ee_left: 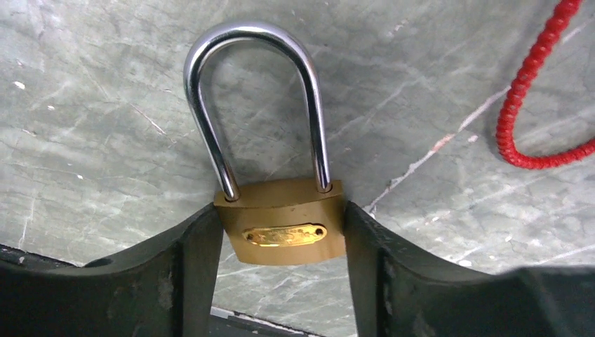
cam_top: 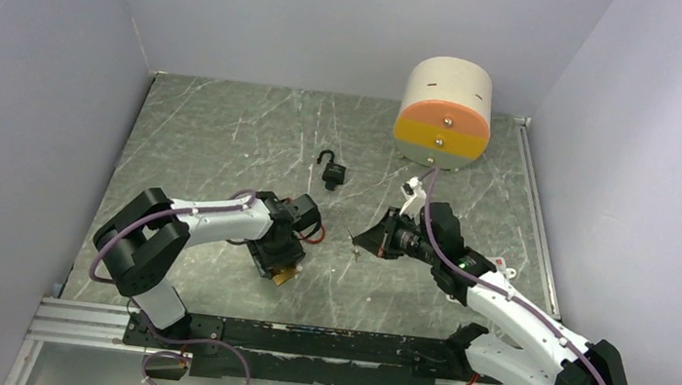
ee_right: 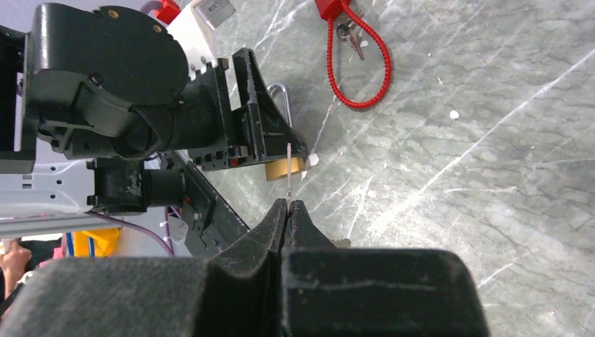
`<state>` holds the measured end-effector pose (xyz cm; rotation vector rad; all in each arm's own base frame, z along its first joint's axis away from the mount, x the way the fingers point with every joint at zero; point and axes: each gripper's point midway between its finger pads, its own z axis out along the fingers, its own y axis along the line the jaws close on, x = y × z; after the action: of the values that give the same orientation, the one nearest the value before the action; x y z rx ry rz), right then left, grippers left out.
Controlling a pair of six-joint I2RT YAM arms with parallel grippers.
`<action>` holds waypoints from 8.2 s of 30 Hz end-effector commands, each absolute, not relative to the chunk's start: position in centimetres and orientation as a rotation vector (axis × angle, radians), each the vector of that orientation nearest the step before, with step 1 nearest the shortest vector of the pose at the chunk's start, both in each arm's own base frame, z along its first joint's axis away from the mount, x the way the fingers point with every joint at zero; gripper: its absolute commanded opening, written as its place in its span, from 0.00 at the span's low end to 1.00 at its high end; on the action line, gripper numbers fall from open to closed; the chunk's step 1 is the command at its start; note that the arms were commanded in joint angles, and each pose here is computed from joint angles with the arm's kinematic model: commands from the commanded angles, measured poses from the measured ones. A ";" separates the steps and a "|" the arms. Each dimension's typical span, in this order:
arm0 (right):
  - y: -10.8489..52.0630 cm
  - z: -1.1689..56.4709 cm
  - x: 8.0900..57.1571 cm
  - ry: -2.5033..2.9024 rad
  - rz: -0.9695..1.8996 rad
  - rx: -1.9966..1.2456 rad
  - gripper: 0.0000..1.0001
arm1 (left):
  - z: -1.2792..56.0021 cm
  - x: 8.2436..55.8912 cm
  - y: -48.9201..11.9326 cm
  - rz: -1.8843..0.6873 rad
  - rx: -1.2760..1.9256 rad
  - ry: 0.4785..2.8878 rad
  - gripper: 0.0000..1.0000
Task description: Unlock with the key
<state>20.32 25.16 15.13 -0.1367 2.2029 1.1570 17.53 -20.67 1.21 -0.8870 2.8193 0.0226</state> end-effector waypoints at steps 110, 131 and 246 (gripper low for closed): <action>39.0 19.4 21.7 2.076 1.703 -0.588 0.00 | 18.0 26.2 -18.9 -0.919 -0.913 2.554 0.30; 38.5 18.5 21.1 2.088 1.701 -0.610 0.00 | 18.4 26.8 -18.7 -0.900 -0.925 2.530 0.29; 39.8 17.0 27.9 2.271 1.375 -0.308 0.00 | 17.6 27.1 -19.0 -0.960 -1.204 2.457 0.25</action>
<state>24.89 39.20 15.98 -0.3701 2.3258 1.4962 27.62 -17.17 14.74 -1.2275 2.4822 -0.7733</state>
